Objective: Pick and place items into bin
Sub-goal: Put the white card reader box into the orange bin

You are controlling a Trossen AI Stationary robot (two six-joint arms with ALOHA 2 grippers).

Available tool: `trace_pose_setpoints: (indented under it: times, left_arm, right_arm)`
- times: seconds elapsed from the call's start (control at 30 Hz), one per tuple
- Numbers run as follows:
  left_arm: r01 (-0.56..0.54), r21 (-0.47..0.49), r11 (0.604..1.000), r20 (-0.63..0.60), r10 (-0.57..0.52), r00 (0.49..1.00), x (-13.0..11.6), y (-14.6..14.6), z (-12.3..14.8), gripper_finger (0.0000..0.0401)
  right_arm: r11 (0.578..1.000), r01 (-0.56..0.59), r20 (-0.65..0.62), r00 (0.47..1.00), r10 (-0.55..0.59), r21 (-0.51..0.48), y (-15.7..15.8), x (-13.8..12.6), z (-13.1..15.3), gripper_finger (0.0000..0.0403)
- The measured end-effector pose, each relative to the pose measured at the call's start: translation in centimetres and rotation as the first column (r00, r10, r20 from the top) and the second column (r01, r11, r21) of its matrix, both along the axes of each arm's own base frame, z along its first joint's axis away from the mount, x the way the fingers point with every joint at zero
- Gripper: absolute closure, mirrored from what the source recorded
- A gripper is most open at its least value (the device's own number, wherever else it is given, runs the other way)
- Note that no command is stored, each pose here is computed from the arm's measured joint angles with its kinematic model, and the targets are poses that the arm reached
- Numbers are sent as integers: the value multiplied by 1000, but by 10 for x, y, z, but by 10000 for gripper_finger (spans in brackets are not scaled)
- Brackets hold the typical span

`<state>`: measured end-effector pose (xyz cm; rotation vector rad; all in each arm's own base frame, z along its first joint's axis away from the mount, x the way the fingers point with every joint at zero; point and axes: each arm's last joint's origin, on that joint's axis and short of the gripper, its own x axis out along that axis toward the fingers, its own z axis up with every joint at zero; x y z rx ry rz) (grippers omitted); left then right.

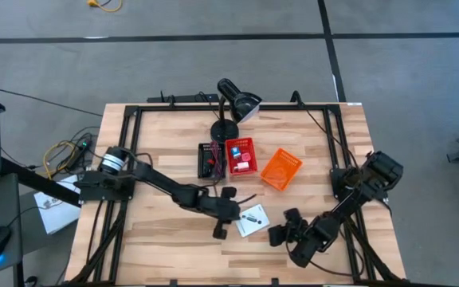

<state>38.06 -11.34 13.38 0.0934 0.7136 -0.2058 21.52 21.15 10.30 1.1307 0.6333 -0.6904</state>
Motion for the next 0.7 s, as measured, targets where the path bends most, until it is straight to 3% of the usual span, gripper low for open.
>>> trace_pose_setpoints:
  times: [0.2,0.5,0.7]
  left_arm:
    - [-10,28,1000,-62,11,998,0,0,-7,401]
    - [-50,88,995,-17,52,999,-8,3,24,401]
    - [-81,71,994,-65,86,994,-11,3,17,401]
  right_arm:
    - [999,27,-27,999,-28,-18,-5,-3,-2,276]
    - [999,46,-30,998,-46,-24,-10,0,-3,276]
    - [998,38,-42,998,-41,-54,-15,4,-3,276]
